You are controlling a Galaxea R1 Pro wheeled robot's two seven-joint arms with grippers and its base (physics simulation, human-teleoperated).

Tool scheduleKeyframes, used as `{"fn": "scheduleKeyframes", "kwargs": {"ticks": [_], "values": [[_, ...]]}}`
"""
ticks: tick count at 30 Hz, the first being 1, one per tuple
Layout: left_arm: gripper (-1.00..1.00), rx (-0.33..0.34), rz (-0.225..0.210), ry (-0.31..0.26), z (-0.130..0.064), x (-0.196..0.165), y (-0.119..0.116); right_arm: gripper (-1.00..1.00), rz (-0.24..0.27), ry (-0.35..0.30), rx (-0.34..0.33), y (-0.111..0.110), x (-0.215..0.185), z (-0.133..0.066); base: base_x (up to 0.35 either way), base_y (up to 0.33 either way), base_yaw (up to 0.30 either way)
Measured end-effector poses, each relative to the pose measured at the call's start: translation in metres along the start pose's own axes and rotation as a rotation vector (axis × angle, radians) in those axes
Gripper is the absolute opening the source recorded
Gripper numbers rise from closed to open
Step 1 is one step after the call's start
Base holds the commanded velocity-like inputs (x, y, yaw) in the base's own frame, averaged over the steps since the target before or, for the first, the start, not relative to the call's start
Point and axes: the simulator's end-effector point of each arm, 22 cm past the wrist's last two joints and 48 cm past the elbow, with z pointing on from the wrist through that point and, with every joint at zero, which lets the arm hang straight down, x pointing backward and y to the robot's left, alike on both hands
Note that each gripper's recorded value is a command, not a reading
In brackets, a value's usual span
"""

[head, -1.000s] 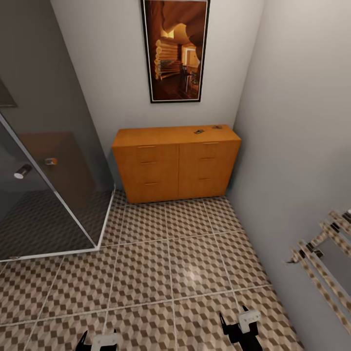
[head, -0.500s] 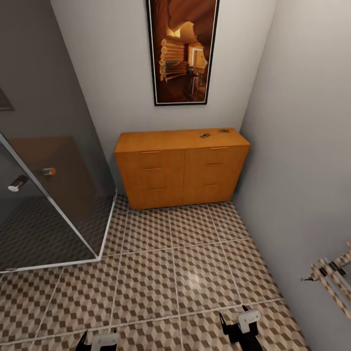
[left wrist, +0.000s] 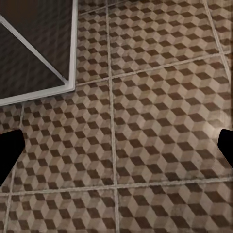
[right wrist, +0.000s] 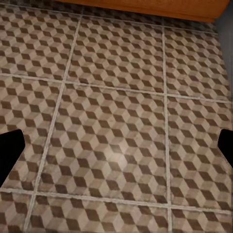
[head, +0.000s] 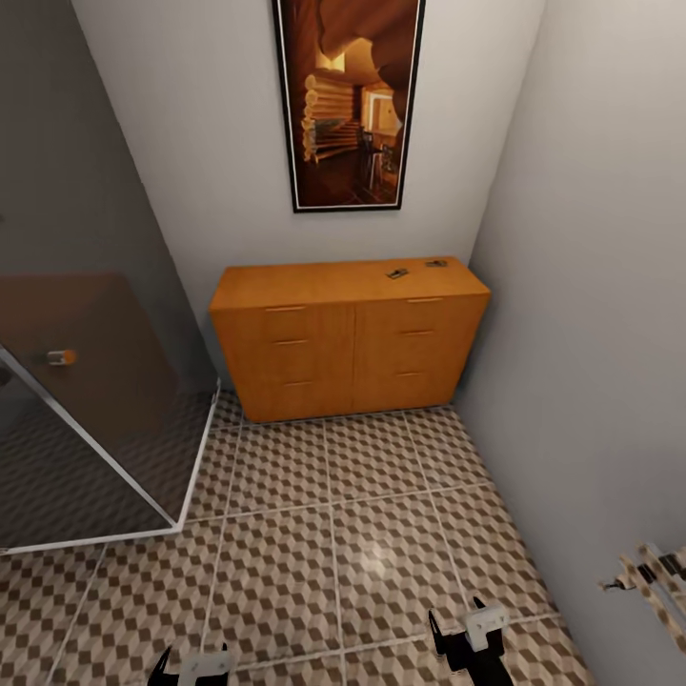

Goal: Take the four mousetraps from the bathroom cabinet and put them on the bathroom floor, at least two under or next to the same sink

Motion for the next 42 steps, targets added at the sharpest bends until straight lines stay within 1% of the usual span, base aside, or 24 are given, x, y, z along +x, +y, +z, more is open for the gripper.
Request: {"fn": "scheduleKeyframes", "kwargs": {"ticks": [8,22,42], "values": [[1.0,0.0,0.0,0.0,0.0,0.0001,0.0,1.0,-0.001,0.018,0.0,0.0001,0.004,0.0,0.249,-0.179,0.0],[1.0,0.0,0.0,0.0,-0.0002,0.0003,0.0,1.0,-0.001,0.022,0.0,0.0001,0.0049,-0.0001,0.253,-0.156,0.0],[1.0,0.0,0.0,0.0,-0.0002,0.0002,0.0001,1.0,-0.001,0.022,-0.001,0.0004,0.0049,-0.0001,0.309,-0.013,0.0]]}}
